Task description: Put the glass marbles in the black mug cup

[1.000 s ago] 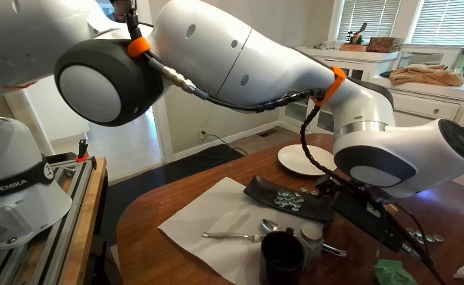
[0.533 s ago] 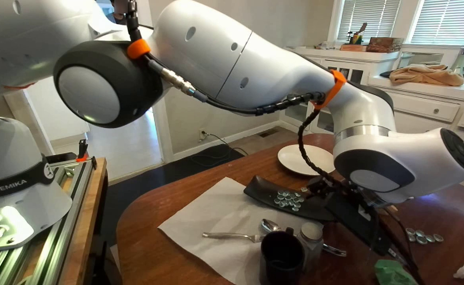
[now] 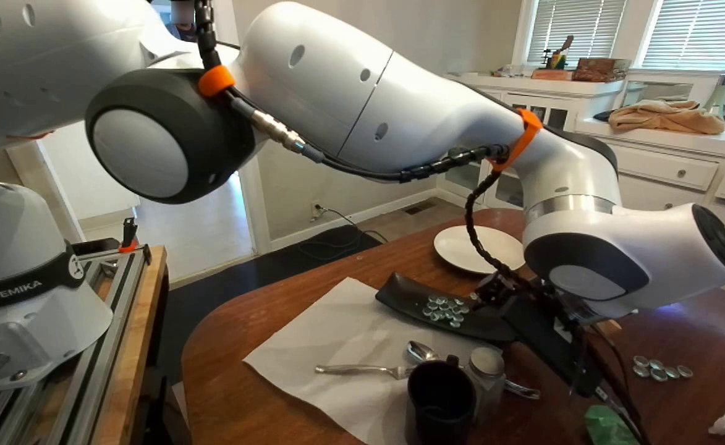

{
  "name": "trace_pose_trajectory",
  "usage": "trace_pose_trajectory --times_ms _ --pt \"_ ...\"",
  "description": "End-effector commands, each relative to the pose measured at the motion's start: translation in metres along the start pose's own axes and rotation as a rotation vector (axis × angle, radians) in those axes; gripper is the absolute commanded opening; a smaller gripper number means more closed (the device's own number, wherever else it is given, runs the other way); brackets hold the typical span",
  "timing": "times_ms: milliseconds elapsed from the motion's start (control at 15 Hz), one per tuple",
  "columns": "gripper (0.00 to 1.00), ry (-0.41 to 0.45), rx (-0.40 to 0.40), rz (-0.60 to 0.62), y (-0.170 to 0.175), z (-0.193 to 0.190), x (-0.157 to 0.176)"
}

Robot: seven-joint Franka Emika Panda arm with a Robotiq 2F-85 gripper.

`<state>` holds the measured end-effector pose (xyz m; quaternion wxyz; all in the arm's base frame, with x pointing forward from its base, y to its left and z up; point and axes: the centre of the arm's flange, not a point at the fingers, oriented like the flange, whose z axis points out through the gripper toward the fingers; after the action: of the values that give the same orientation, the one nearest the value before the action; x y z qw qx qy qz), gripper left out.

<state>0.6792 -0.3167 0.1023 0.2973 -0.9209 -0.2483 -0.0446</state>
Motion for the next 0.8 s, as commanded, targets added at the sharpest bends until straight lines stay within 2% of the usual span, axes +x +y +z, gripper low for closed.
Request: trace_pose_trajectory --times_ms 0,400,467,733 --pt "0.50 -0.004 0.020 0.024 0.018 -0.001 0.010" --pt "0.04 0.000 0.024 0.035 0.020 -0.003 0.011" --pt "0.00 -0.001 0.026 0.036 0.021 -0.003 0.011" --pt "0.02 0.001 0.074 0.064 0.020 -0.011 0.012"
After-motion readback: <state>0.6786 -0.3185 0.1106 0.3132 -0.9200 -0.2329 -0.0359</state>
